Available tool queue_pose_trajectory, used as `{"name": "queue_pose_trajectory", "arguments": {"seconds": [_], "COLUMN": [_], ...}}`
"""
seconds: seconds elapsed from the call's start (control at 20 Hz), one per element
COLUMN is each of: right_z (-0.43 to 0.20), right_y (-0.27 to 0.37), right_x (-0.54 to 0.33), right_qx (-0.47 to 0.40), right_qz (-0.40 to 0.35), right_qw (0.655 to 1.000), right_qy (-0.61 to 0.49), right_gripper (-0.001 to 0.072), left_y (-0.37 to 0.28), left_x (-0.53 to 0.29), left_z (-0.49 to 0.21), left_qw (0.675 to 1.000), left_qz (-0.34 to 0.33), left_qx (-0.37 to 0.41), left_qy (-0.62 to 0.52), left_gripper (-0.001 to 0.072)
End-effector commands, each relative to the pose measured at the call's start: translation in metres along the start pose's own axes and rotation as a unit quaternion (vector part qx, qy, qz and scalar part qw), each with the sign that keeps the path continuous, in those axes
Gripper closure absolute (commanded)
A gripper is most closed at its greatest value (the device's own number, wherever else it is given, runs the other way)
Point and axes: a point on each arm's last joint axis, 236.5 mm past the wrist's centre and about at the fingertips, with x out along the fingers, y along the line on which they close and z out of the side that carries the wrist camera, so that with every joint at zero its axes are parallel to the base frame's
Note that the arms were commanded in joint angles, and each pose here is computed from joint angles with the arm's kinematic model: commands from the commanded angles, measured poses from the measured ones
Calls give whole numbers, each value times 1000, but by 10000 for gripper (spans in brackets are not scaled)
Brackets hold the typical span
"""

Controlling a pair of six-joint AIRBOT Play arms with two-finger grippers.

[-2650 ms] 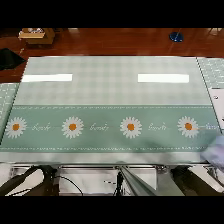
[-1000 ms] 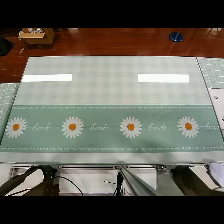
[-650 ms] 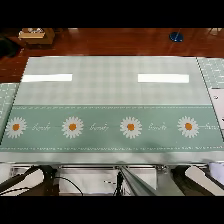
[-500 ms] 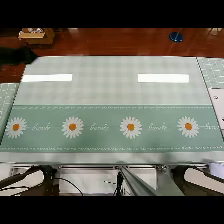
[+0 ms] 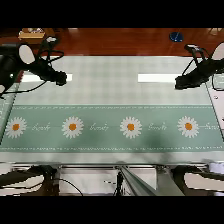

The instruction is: Fold the shirts.

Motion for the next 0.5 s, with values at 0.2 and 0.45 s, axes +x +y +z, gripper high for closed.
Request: {"name": "queue_pose_trajectory", "arguments": {"seconds": [0.2,0.45], "right_z": [-25,-25], "right_y": [4,4], "right_x": [-1,-1], "right_qx": [1,1], "right_qz": [-7,-7], "right_qw": [998,998], "right_qy": [57,57], "right_gripper": [326,326], "left_y": [-18,-18], "left_x": [2,2], "left_z": [7,7], "left_qw": [1000,1000], "left_qz": [7,7], "left_qx": [26,26], "left_qy": [-7,-7], "left_gripper": [193,193]}}
